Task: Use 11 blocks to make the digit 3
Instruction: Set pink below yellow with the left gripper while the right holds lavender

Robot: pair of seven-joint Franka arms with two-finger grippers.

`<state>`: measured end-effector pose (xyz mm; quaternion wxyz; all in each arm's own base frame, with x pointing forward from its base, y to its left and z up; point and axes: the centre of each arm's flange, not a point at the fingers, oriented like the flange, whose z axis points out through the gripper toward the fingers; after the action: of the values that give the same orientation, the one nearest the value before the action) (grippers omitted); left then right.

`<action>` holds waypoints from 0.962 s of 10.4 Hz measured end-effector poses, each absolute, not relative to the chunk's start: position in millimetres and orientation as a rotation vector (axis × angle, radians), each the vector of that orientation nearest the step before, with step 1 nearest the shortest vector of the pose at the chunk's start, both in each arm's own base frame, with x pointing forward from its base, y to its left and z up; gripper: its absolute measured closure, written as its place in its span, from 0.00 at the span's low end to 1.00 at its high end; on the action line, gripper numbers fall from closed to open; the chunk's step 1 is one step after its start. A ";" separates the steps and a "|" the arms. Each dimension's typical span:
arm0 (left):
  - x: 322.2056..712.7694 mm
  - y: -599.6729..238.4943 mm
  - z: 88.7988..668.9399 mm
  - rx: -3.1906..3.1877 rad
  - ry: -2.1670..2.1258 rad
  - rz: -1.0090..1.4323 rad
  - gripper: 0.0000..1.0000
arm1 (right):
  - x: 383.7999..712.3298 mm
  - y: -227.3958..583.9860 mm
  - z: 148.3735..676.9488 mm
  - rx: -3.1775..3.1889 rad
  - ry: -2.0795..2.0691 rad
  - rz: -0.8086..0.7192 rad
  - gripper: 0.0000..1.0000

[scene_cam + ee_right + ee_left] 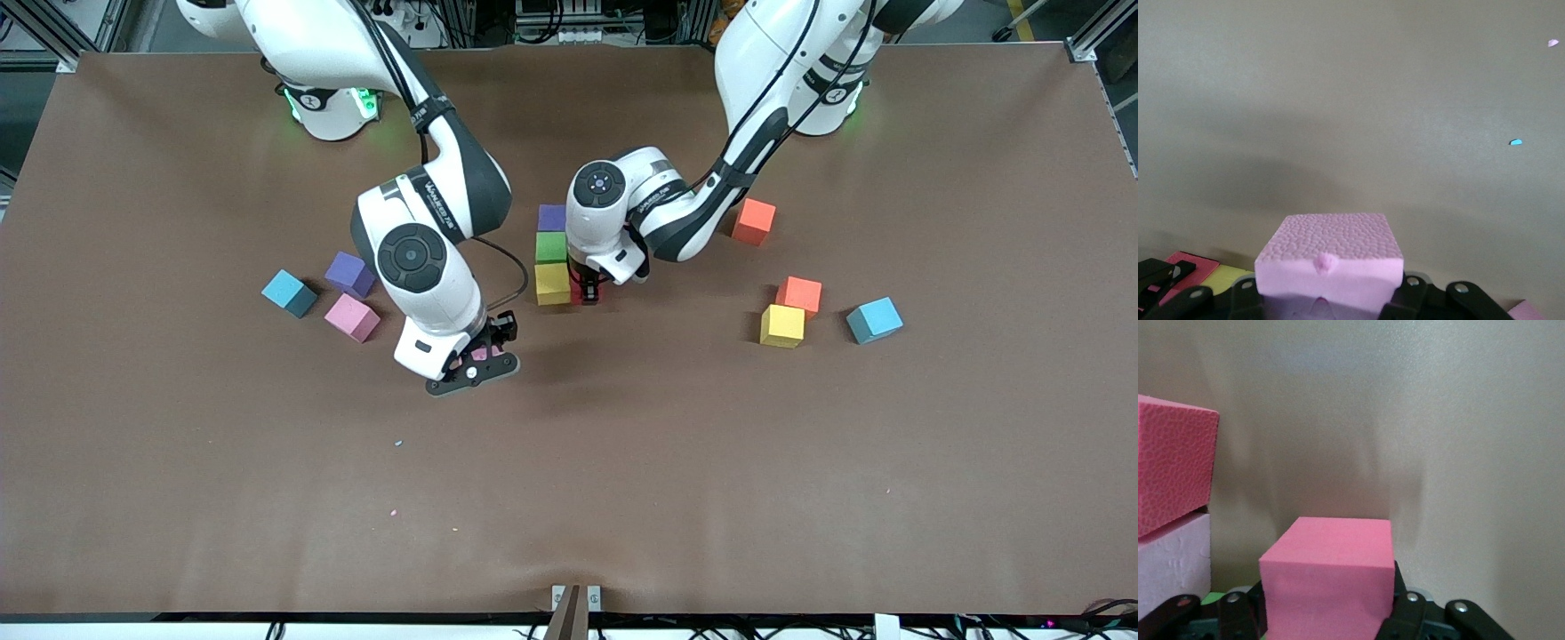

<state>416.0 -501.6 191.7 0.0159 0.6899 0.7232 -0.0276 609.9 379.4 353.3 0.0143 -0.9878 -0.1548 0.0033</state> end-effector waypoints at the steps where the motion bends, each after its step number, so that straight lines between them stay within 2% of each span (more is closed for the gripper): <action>1: 416.0 -501.6 191.7 2.146 2.249 -0.086 0.39 | 609.1 380.4 352.8 -3.075 -0.484 0.012 0.41; 10: 414.7 -503.3 191.6 2.146 2.243 -0.089 0.39 | 605.4 385.3 350.6 -3.079 -0.470 0.019 0.41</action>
<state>414.7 -503.3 191.6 0.0182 0.6909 0.7221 -0.0285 605.4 385.3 350.6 0.0135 -0.9884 -0.1509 0.0060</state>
